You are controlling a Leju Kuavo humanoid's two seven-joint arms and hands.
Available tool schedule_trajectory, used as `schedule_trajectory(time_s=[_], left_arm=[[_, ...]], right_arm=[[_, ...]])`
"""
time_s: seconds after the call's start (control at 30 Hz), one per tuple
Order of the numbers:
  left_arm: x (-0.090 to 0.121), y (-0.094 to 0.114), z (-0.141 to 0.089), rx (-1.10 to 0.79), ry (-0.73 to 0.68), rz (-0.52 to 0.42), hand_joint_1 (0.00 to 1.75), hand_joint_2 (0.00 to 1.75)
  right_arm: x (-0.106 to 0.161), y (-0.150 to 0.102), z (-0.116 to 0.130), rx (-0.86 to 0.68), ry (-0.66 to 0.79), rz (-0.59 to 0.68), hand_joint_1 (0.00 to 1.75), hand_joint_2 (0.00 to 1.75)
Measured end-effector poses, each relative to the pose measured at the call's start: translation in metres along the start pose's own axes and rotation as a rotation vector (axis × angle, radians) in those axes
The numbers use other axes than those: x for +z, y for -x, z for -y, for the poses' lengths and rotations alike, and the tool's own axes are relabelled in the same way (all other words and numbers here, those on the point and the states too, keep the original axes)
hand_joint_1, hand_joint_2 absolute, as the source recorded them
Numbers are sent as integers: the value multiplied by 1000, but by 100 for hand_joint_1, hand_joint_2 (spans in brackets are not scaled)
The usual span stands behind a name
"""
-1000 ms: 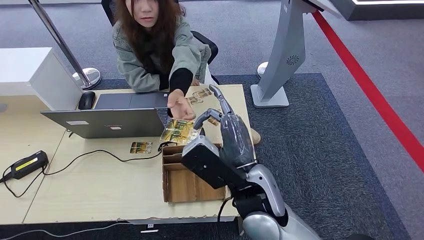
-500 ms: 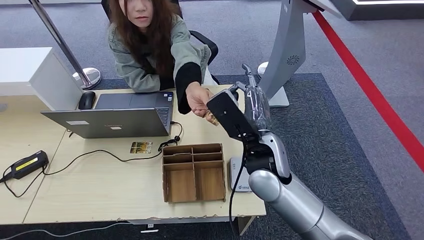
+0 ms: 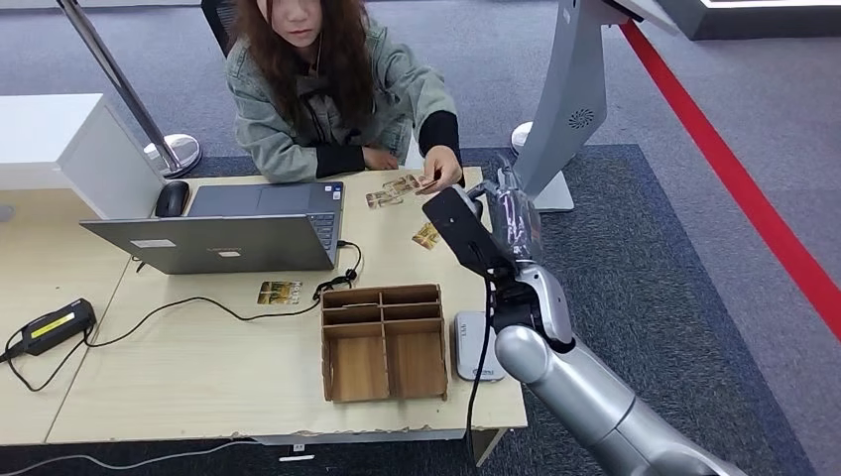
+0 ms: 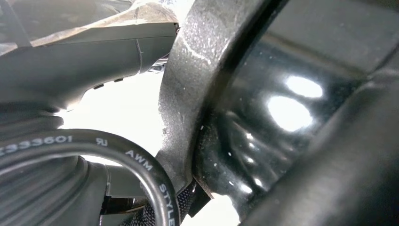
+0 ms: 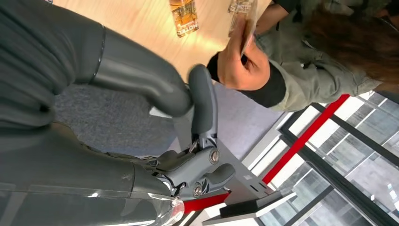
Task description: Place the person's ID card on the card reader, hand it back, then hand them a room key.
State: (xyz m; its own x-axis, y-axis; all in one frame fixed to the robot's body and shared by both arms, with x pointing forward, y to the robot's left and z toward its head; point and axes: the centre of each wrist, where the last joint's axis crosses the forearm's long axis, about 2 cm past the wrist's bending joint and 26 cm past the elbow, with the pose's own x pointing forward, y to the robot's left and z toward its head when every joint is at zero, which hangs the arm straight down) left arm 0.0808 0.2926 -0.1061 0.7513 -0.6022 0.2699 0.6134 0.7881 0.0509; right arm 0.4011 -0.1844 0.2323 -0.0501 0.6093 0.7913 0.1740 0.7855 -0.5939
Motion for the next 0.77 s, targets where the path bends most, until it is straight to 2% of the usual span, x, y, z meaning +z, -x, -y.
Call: schedule_trajectory(time_s=[0.27,0.4,0.5,0.63,0.77], left_arm=[[0,3,2,14,2,-5,0,175],[1,7,4,55,-1,-13,0,175],[1,9,5,79,-6,-16,0,175],[1,11,6,107,-10,-18,0,175],[1,12,7,127,-17,-21,0,175]], right_arm=[[10,-5,-8,-111,-30,83,0,175],[38,-22,-8,-270,-71,216,0,175],[69,-25,-6,-368,-92,263,0,175],[121,-1,-8,-556,-102,220,0,175],[153,31,-9,-685,-44,141,0,175]])
